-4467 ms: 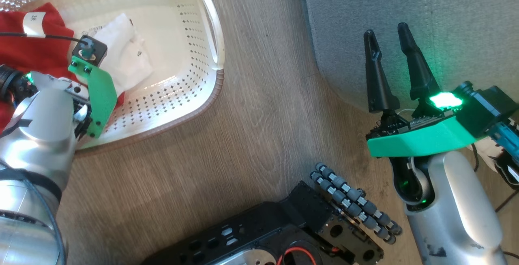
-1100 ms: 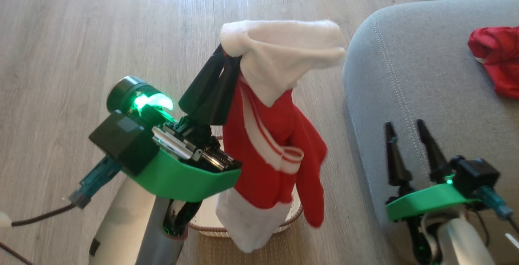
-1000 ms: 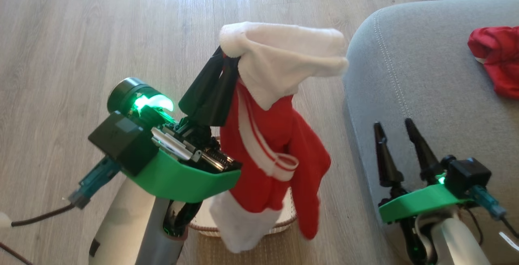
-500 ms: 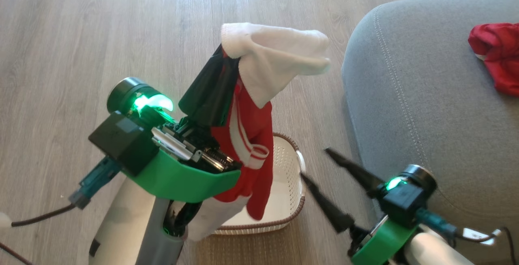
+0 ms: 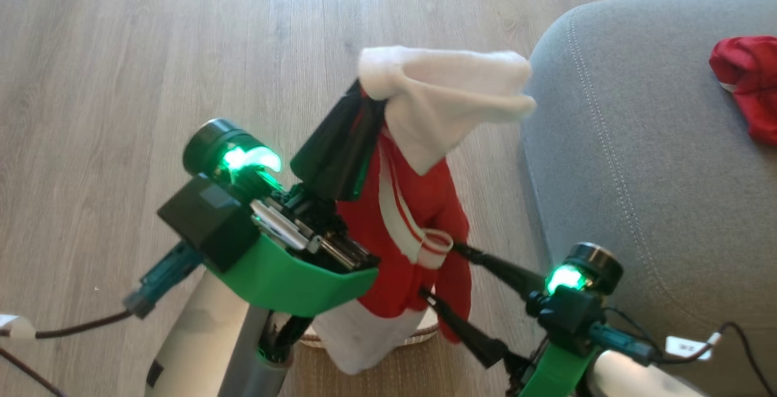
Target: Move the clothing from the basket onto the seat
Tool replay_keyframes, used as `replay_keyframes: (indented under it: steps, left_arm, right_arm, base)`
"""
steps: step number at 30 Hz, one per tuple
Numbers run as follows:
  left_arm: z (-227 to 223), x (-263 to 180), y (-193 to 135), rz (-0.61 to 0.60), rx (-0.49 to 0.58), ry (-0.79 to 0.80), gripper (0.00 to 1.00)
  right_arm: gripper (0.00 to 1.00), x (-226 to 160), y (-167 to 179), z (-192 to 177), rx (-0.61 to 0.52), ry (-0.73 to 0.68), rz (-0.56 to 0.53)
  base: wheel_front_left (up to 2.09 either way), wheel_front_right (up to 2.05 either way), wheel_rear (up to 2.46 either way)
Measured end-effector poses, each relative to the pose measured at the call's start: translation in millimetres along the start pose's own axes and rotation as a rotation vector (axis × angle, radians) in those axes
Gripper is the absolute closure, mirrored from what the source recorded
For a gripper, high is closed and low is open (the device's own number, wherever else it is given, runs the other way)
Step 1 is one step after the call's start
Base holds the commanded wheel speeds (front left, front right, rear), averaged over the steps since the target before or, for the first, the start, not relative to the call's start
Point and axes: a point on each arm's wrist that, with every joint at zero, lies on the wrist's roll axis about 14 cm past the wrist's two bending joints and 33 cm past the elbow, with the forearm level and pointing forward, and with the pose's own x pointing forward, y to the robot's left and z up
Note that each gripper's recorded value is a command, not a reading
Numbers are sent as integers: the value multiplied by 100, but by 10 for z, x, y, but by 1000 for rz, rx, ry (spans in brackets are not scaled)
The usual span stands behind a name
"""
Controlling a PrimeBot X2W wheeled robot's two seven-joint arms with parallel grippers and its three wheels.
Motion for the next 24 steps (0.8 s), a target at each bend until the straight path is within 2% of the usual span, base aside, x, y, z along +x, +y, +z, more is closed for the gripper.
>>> replay_keyframes:
  steps: [9, 17, 24]
  left_arm:
    - [10, 17, -171, -48, -18, -3, 100]
    - [-12, 6, -203, -58, -12, 6, 100]
    - [-16, 3, -224, -64, 0, 10, 100]
  right_arm:
    - [0, 124, 112, 2, 2, 0, 53]
    - [0, 178, -119, 129, -60, -42, -27]
    - [0, 89, -229, 5, -96, 2, -71]
  base:
    - [0, 0, 0]
    - [0, 0, 0]
    - [0, 0, 0]
